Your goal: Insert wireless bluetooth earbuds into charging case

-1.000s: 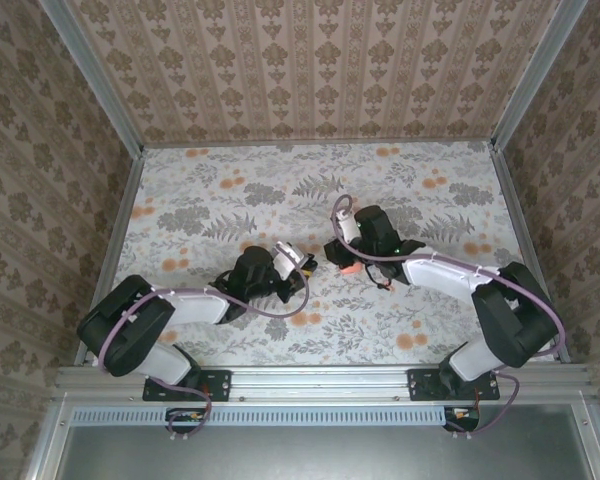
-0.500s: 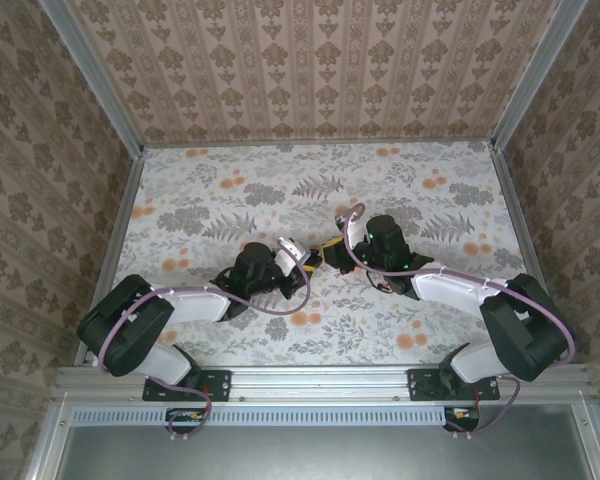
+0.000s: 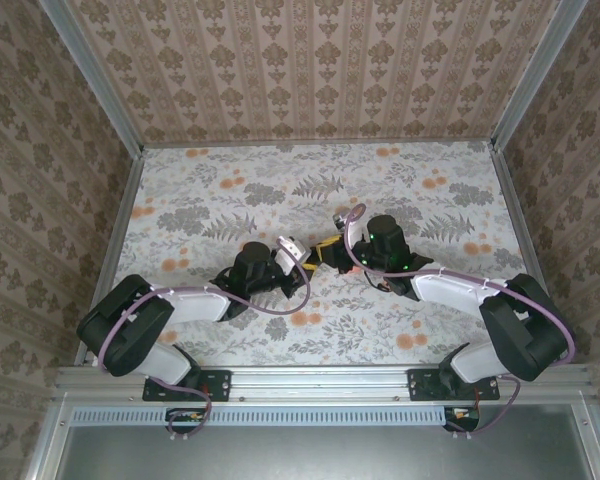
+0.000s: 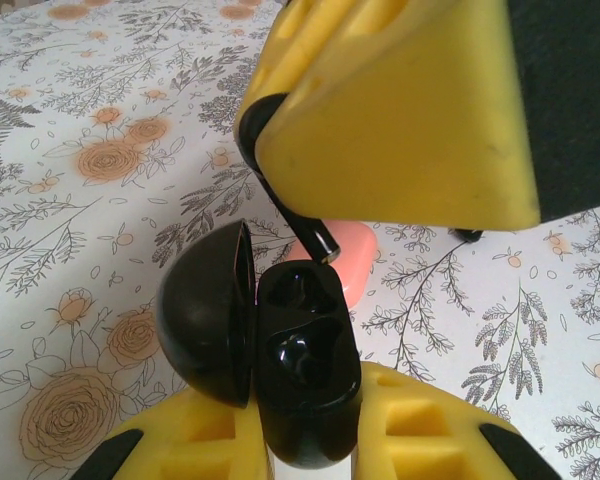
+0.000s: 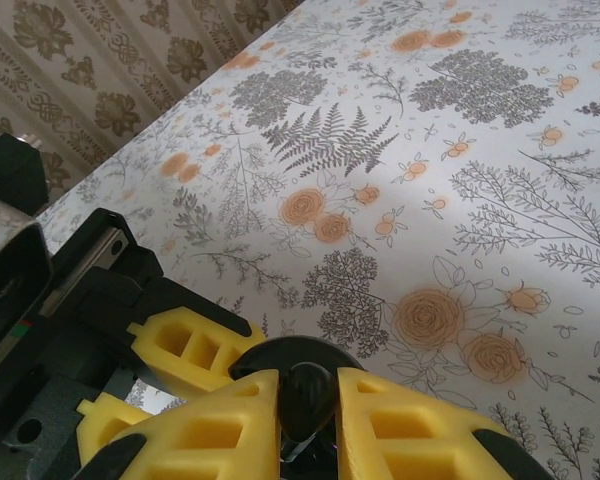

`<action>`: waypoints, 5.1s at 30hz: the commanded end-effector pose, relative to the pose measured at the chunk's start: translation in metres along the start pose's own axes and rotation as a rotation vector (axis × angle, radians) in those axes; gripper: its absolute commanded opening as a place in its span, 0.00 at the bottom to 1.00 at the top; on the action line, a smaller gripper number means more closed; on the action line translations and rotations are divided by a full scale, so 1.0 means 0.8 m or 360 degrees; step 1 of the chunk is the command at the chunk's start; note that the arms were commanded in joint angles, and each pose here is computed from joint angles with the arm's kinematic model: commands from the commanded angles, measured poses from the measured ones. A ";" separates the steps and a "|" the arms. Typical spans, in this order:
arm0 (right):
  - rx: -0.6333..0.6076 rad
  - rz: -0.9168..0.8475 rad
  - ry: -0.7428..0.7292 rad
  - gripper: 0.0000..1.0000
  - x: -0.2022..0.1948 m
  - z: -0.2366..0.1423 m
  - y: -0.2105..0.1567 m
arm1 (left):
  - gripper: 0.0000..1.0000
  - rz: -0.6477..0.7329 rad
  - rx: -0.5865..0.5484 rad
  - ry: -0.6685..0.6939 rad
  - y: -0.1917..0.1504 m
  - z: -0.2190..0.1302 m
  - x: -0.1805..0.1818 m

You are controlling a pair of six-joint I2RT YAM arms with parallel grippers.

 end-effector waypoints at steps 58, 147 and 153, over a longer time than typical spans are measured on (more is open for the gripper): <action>0.0100 -0.0237 0.0144 0.21 0.035 -0.001 -0.037 | 0.13 0.0045 -0.0221 0.0038 0.057 -0.019 0.004; 0.0230 0.0609 0.0535 0.25 0.045 -0.065 -0.004 | 0.14 0.0190 -0.0347 -0.0210 0.052 -0.019 -0.031; 0.0228 0.0618 0.0552 0.23 0.044 -0.060 -0.002 | 0.14 0.0198 -0.0355 -0.0211 0.055 -0.020 -0.031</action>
Point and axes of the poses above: each hand's point on the last joint's axis, 136 mm out from that joint toward the fingers, its own z axis out along the fingers, its own x axis along the line the jaws close on, y = z × x, the point moved 1 cm from there along -z, back along the fingers, and after that the axes turned 3 degrees about z, right-handed, at the moved point
